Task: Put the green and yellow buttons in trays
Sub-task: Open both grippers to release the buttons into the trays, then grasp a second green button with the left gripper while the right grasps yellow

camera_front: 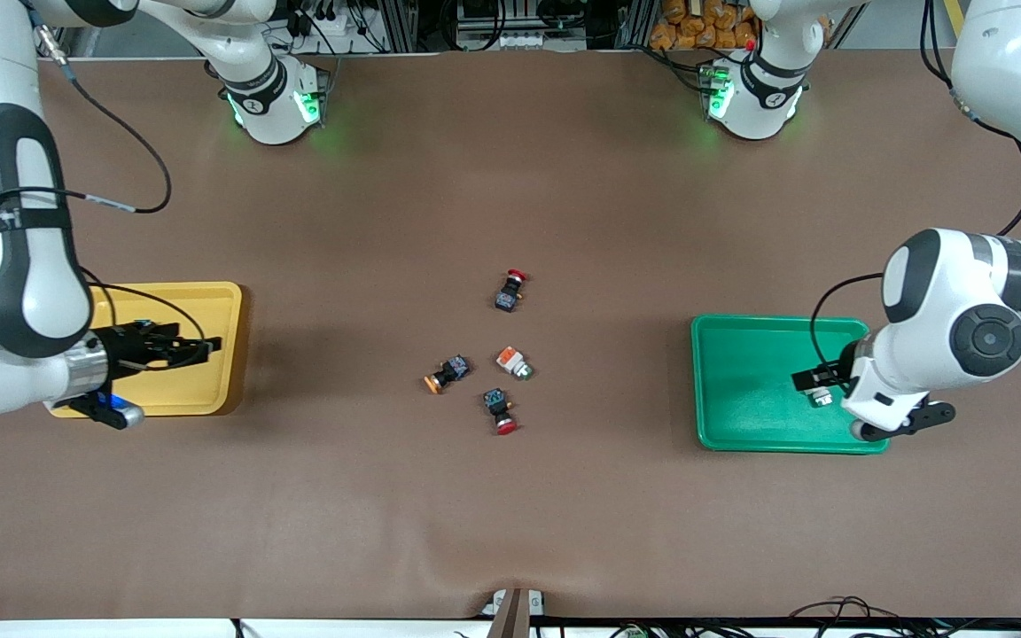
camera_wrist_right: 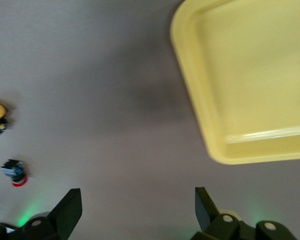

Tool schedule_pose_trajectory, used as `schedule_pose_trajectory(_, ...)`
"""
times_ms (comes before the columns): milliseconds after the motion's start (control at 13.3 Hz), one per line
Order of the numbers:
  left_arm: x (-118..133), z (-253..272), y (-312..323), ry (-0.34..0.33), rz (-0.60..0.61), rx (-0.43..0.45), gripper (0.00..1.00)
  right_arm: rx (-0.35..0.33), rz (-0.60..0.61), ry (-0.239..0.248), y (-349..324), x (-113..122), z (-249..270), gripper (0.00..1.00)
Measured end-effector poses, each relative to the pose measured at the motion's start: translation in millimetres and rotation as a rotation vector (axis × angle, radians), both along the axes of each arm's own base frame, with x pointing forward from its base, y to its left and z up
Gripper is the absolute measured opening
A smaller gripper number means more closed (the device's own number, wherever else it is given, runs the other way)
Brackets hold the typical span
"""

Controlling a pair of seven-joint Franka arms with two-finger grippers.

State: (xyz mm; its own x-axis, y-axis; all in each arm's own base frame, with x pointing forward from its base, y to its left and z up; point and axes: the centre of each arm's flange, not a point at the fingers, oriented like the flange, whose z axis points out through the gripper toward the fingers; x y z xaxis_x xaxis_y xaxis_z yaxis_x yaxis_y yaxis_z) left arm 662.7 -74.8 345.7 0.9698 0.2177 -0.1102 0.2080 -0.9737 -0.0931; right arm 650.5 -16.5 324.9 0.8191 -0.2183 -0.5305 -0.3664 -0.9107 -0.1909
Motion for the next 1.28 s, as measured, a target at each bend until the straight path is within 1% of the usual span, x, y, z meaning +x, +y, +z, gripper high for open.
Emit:
schedule_pose_trajectory(75,-2,4,-18,-0.004,-0.01,-0.01,1.0,-0.009,-0.023,-0.001,17,3,2,1.0)
schedule_pose_trajectory(226,-8,9,-52,-0.007,0.01,-0.027,1.0,-0.043,-0.07,-0.024,54,9,6,1.0)
schedule_pose_trajectory(452,-20,6,-110,0.003,0.079,-0.049,1.0,-0.112,-0.147,-0.058,117,15,8,1.0)
schedule_pose_trajectory(603,-30,-2,-166,0.007,0.126,-0.055,1.0,-0.147,-0.202,-0.092,160,15,9,1.0)
schedule_pose_trajectory(679,-34,-8,-195,0.006,0.147,-0.062,1.0,-0.155,-0.219,-0.111,176,15,9,1.0)
schedule_pose_trajectory(829,-42,-24,-247,-0.011,0.189,-0.097,1.0,-0.141,-0.26,-0.139,200,17,7,1.0)
schedule_pose_trajectory(905,-45,-33,-266,-0.025,0.214,-0.119,1.0,-0.138,-0.314,-0.15,211,19,4,1.0)
schedule_pose_trajectory(1131,-46,-59,-296,-0.056,0.305,-0.185,1.0,-0.161,-0.452,-0.184,254,21,-20,1.0)
schedule_pose_trajectory(1282,-53,-71,-316,-0.061,0.341,-0.212,1.0,-0.166,-0.494,-0.207,283,17,-39,1.0)
